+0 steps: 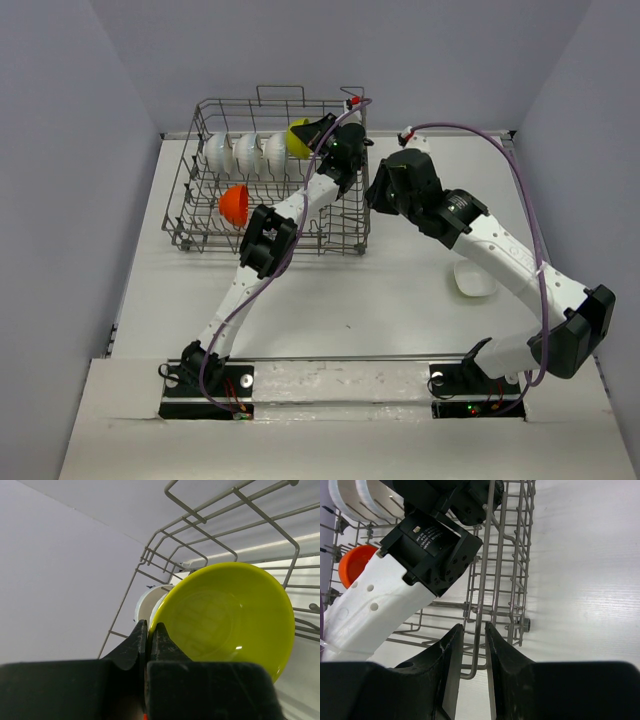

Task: Load the bowls into the dish rack
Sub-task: Insert the bowl into the dish rack.

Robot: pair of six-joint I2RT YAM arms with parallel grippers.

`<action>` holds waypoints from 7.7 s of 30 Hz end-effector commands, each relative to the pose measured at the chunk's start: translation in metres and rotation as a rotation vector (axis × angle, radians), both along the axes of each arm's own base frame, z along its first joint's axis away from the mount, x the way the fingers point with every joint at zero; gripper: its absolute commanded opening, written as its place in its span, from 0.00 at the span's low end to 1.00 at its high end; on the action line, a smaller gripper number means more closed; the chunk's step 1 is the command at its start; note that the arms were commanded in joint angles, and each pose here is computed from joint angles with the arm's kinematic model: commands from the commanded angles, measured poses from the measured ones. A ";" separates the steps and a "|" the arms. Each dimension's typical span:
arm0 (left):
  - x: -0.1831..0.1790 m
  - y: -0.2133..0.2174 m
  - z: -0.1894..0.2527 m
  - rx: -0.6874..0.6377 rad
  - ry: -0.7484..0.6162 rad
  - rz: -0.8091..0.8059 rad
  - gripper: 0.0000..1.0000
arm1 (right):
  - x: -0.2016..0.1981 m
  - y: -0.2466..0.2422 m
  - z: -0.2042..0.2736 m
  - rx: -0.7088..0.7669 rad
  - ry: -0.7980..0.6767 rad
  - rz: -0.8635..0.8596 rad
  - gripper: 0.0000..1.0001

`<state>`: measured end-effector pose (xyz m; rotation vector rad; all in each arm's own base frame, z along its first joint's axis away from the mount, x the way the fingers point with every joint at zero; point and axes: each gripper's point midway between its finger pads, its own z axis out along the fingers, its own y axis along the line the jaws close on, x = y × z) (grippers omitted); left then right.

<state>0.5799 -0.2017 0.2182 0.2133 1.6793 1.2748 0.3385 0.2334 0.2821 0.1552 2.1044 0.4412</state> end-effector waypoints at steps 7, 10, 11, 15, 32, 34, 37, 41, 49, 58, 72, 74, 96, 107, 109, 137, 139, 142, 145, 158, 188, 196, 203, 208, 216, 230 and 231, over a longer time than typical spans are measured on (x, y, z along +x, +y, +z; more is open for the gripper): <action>-0.009 -0.006 -0.022 0.043 0.056 0.031 0.09 | 0.005 0.005 0.021 0.018 -0.047 -0.008 0.30; -0.009 -0.008 -0.020 0.041 0.054 0.021 0.13 | 0.004 0.008 0.021 0.014 -0.046 -0.001 0.30; -0.009 -0.008 -0.021 0.041 0.054 0.020 0.17 | 0.004 0.008 0.020 0.014 -0.044 0.000 0.30; -0.010 -0.011 -0.021 0.042 0.055 0.014 0.24 | 0.005 0.008 0.020 0.010 -0.045 -0.005 0.30; -0.010 -0.013 -0.007 0.026 0.031 0.002 0.12 | 0.006 0.008 0.016 0.002 -0.037 -0.008 0.30; -0.011 -0.013 -0.001 0.019 0.022 0.002 0.04 | 0.006 0.008 0.015 0.001 -0.036 -0.008 0.29; -0.012 -0.013 0.004 0.008 0.012 -0.005 0.00 | 0.006 0.008 0.014 0.000 -0.034 -0.008 0.29; -0.014 -0.013 0.013 -0.015 -0.012 -0.012 0.00 | 0.005 0.011 0.017 0.003 -0.040 -0.002 0.29; -0.018 -0.012 0.033 -0.035 -0.039 -0.022 0.00 | 0.004 0.010 0.019 0.006 -0.044 -0.005 0.29; -0.019 -0.013 0.045 -0.042 -0.050 -0.034 0.00 | 0.005 0.009 0.013 -0.009 -0.033 -0.011 0.29; -0.013 -0.017 0.041 -0.029 -0.045 -0.041 0.00 | 0.002 0.007 -0.003 -0.026 -0.004 -0.017 0.29; -0.012 -0.017 0.036 -0.025 -0.038 -0.041 0.00 | 0.002 0.008 -0.003 -0.022 -0.005 -0.015 0.29; -0.028 -0.019 0.047 0.073 0.039 0.003 0.00 | 0.003 0.014 -0.003 -0.027 -0.002 0.003 0.29; -0.036 -0.032 0.051 0.054 0.021 0.000 0.00 | 0.001 0.011 -0.003 -0.033 -0.003 0.002 0.29; -0.036 -0.030 0.060 0.022 -0.011 0.002 0.00 | 0.001 0.012 -0.006 -0.038 0.003 0.002 0.28; -0.054 0.005 0.141 -0.192 -0.204 -0.081 0.00 | 0.003 0.012 -0.014 -0.044 0.019 -0.011 0.06; -0.057 0.007 0.142 -0.187 -0.196 -0.072 0.00 | 0.003 0.012 -0.013 -0.042 0.019 -0.012 0.06; -0.067 0.015 0.145 -0.185 -0.185 -0.042 0.00 | 0.003 0.012 -0.013 -0.040 0.018 -0.012 0.06; -0.082 0.029 0.144 -0.182 -0.169 0.015 0.00 | 0.003 0.014 -0.012 -0.036 0.017 -0.004 0.05; -0.143 0.062 0.103 -0.332 -0.071 0.039 0.00 | 0.000 0.018 -0.008 -0.016 0.005 0.028 0.06; -0.208 0.102 0.040 -0.335 -0.086 0.148 0.00 | -0.004 0.016 -0.019 -0.023 0.016 0.034 0.06; -0.211 0.116 0.044 -0.289 -0.099 0.172 0.00 | -0.004 0.018 -0.021 -0.015 0.018 0.038 0.06; -0.208 0.118 0.049 -0.238 -0.092 0.178 0.00 | -0.004 0.018 -0.021 -0.013 0.018 0.037 0.06; -0.203 0.116 0.035 -0.173 -0.051 0.183 0.00 | -0.005 0.016 -0.020 -0.007 0.011 0.032 0.06; -0.197 0.110 0.015 -0.092 0.014 0.183 0.00 | -0.006 0.014 -0.025 -0.011 0.008 0.027 0.06; -0.195 0.109 0.004 -0.028 0.055 0.184 0.00 | -0.007 0.015 -0.027 0.002 -0.003 0.037 0.06; -0.195 0.109 0.007 -0.026 0.050 0.184 0.00 | -0.007 0.015 -0.026 0.005 -0.003 0.037 0.06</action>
